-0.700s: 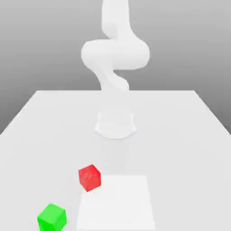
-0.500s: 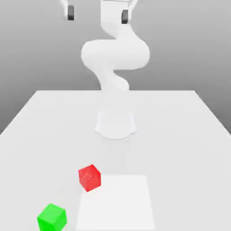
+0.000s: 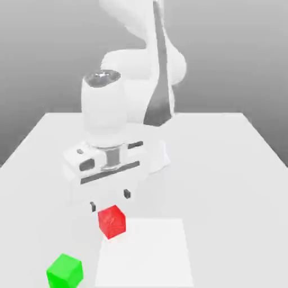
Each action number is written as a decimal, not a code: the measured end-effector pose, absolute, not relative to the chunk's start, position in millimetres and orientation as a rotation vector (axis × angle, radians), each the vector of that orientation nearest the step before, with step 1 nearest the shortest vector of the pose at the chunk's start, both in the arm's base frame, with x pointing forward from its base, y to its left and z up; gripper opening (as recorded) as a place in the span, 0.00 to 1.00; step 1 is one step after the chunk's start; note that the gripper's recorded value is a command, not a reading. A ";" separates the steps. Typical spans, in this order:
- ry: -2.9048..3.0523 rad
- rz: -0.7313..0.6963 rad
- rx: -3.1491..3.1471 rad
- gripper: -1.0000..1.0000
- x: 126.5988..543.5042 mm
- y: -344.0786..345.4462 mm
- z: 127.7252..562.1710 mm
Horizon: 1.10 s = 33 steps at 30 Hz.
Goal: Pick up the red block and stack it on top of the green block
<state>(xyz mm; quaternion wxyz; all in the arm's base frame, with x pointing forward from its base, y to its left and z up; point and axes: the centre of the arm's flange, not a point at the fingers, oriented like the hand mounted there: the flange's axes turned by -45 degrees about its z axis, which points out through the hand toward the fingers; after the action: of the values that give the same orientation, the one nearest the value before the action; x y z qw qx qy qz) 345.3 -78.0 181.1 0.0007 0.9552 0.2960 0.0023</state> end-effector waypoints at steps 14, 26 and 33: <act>0.929 0.000 3.001 0.00 343.4 -79.4 167.6; 0.381 -0.010 3.115 0.00 410.9 -122.3 227.1; -0.113 -0.001 3.140 0.00 474.6 -158.5 239.3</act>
<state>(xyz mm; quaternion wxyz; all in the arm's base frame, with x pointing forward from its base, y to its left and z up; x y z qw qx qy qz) 474.6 -158.5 239.3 -0.0004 0.9994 -0.0359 -0.0003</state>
